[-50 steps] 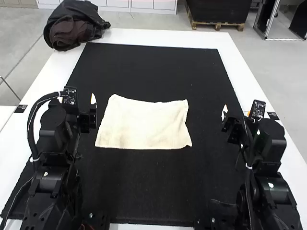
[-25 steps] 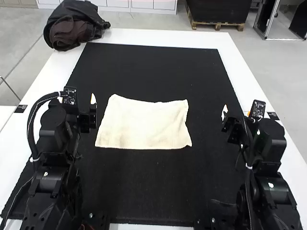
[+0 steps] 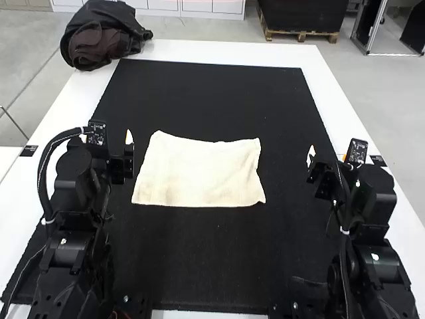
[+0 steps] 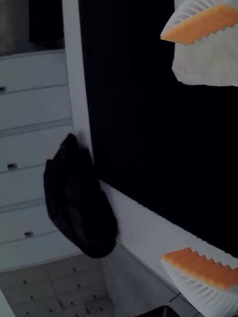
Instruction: Fold the towel.
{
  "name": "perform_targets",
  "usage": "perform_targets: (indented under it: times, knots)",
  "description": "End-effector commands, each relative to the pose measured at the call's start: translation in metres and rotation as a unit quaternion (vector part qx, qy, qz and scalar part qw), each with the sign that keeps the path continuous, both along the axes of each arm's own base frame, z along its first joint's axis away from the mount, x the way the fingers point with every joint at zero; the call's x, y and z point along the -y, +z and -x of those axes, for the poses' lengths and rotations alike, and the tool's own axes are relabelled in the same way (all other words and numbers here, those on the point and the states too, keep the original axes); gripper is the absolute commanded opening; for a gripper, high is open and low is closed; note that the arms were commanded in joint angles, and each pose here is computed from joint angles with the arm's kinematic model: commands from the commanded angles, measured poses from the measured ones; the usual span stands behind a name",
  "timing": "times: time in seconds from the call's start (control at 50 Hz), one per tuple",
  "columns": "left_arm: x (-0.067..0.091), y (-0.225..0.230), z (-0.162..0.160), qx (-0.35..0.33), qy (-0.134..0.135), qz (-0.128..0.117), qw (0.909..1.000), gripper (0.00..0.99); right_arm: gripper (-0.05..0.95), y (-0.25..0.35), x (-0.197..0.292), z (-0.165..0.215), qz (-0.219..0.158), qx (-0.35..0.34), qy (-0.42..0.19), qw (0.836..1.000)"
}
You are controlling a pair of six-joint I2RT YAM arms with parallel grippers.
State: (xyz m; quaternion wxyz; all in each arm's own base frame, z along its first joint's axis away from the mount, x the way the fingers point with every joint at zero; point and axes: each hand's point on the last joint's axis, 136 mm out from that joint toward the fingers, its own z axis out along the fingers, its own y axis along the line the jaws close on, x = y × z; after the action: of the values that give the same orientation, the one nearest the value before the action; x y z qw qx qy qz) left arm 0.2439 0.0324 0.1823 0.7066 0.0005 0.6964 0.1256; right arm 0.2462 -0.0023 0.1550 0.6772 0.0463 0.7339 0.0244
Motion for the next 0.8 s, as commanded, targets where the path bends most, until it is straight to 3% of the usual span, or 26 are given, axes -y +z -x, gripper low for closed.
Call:
perform_targets:
  times: [0.0, 0.58, 0.78]
  knots:
    - [0.0017, -0.0002, -0.0002, 0.003, -0.003, 0.005, 1.0, 0.967, 0.92, -0.0005, 0.0045, 0.0, -0.004, 0.002, -0.011, 1.0]
    - [0.0025, -0.0002, -0.0003, 0.004, -0.006, 0.006, 1.0, 0.967, 0.92, -0.0001, 0.0045, 0.0001, -0.003, 0.003, -0.011, 1.0]
    - [0.0043, 0.0005, -0.0005, 0.004, -0.011, 0.006, 0.9999, 0.967, 0.92, 0.0029, 0.0045, -0.0002, 0.031, 0.008, -0.008, 0.999]
